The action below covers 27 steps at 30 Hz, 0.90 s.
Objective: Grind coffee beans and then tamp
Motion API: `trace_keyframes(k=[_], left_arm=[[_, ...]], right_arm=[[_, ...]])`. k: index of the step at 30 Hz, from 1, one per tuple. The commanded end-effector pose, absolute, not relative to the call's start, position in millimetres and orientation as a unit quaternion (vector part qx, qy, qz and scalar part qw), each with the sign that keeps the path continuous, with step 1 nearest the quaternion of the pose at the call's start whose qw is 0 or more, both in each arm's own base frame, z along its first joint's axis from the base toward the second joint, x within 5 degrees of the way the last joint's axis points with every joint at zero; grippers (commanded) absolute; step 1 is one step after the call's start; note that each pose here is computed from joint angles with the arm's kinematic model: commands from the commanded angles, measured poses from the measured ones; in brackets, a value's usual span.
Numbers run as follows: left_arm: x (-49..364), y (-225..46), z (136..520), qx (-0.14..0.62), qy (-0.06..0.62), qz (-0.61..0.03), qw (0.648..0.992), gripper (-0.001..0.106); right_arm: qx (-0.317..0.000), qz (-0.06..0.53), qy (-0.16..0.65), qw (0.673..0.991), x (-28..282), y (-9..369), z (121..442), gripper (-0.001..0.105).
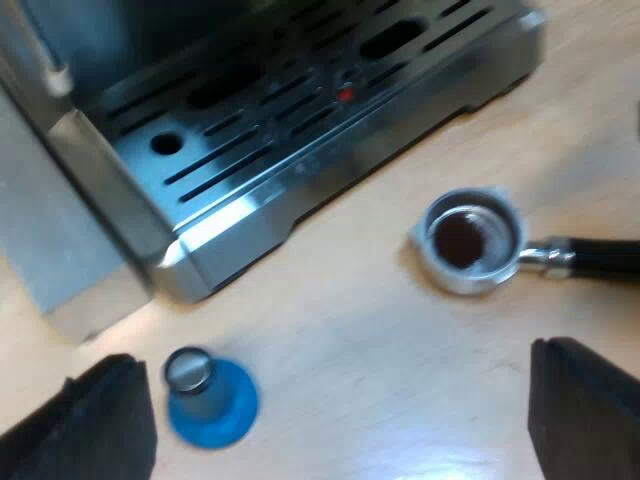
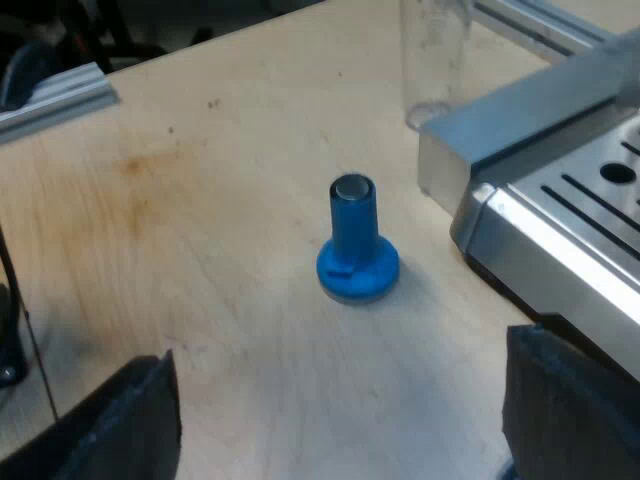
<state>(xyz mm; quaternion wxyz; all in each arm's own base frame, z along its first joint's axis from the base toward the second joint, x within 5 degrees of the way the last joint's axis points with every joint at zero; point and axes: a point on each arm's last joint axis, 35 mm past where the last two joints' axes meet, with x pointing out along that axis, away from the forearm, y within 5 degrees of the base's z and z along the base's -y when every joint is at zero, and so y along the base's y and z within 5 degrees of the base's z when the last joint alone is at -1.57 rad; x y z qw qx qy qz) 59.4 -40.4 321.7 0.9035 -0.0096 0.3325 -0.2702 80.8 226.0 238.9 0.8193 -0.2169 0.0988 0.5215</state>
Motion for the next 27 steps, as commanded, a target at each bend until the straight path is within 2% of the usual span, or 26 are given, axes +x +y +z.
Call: trace_keyframes(k=[1,7,13,27], left_arm=[[71.5,-41.3,318.4,-0.006,0.354,-0.211,0.911,0.077],[90.6,-38.0,312.3,-0.02,0.383,-0.154,0.91,0.077],[104.3,-42.0,306.5,-0.012,0.405,-0.145,0.903,0.077],[160.5,-58.2,269.5,0.024,0.493,-0.122,0.861,0.077]], right_arm=[[-0.21,0.525,0.08,0.821,83.4,234.0,237.0,0.068],[-0.218,0.525,0.092,0.818,85.9,241.4,224.8,0.068],[-0.216,0.533,0.093,0.812,85.3,241.8,224.5,0.068],[-0.214,0.544,0.093,0.806,84.4,242.2,224.4,0.068]])
